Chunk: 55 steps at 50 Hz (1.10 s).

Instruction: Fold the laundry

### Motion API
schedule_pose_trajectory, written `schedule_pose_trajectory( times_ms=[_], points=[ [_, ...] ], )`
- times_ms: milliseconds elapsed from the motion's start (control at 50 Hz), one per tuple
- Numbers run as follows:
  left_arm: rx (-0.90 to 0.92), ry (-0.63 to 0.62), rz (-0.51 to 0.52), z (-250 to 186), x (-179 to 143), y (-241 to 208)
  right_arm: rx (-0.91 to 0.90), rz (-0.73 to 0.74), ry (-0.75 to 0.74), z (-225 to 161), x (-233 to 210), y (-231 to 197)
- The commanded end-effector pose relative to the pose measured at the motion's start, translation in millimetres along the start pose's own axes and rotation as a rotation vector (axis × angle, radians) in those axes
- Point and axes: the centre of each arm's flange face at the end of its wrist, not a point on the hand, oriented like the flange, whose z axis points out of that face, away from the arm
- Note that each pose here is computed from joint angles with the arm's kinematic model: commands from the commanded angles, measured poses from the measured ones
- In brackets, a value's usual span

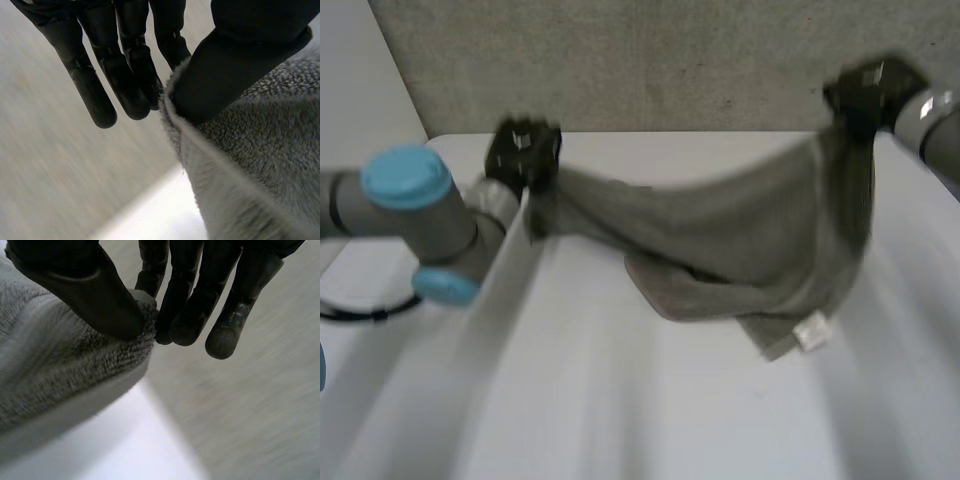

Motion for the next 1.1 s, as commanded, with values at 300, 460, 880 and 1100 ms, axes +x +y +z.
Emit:
schedule_pose_trajectory(
  times_ms=[300,460,880,1100],
  points=[
    [0.233,-0.173,-0.033,35,-45,-83,0.189,0.079,0.126,9,14,-25],
    [-0.141,-0.034,-0.067,-33,-5,18,-0.132,0.129,-0.11,-19,-51,51],
    [-0.357,0.164,0.093,-147,30,25,-0.261,0.113,-0.216,-114,-81,82],
    [-0.113,0.036,0.15,-175,-9,-96,-0.098,0.045,0.011,-159,-3,15]
  ],
)
